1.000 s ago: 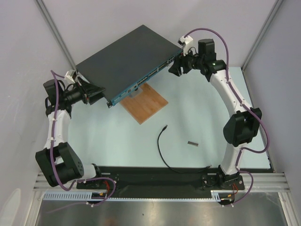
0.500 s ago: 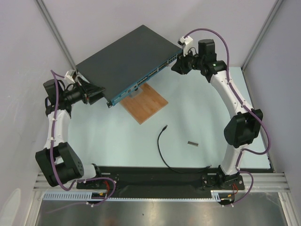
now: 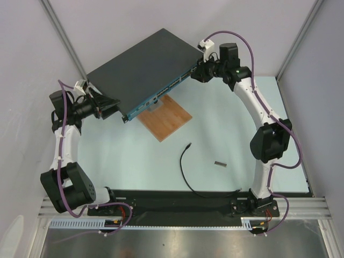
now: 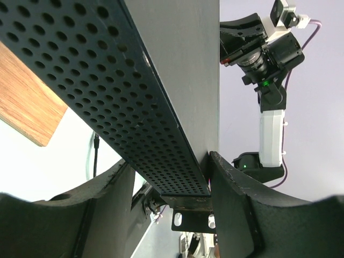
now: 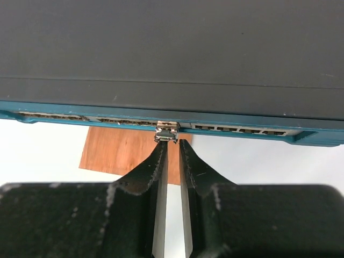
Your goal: Insert the plug into the switch port
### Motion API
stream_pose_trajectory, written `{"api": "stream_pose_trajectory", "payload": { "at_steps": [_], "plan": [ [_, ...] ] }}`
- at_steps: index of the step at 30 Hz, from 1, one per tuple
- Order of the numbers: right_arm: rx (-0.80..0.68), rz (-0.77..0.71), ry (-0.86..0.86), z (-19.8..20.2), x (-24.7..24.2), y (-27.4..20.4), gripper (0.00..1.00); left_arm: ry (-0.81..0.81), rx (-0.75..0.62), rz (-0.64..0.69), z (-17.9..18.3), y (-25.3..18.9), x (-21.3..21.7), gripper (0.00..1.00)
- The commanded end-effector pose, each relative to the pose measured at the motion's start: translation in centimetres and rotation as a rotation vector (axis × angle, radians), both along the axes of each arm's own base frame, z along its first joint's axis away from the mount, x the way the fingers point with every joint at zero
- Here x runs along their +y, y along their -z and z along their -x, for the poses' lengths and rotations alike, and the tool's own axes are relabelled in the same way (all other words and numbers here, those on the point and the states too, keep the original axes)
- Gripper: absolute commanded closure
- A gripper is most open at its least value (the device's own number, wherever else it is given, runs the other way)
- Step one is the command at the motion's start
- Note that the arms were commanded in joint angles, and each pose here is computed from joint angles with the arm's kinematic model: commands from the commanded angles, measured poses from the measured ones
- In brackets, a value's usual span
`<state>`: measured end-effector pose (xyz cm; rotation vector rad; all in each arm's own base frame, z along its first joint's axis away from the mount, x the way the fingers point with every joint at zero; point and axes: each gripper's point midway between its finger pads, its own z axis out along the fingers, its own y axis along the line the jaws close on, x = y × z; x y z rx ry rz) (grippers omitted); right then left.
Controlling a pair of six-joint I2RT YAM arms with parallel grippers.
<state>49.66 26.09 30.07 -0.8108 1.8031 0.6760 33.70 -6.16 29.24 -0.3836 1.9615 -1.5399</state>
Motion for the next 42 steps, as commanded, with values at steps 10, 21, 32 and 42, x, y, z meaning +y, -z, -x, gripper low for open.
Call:
{"api": "stream_pose_trajectory", "payload": {
  "at_steps": [10, 21, 32, 42],
  "plan": [
    [-0.119, -0.073, 0.003, -2.2, 2.3, -4.1, 0.87, -0.031, -0.139, -0.135, -2.9, 0.2, -0.3, 1.00],
    [-0.146, -0.101, -0.005, -3.3, 3.5, -4.7, 0.89, -0.035, -0.134, -0.152, -3.3, 0.5, -0.1, 1.00],
    [-0.161, -0.084, -0.061, -3.2, 2.9, -4.6, 0.92, -0.030, -0.132, -0.188, -3.6, 0.8, 0.2, 1.00],
    [-0.165, 0.024, -0.095, -0.3, -0.7, -4.8, 0.83, -0.026, -0.168, -0.205, -4.1, 0.1, 0.5, 0.98]
  ]
}}
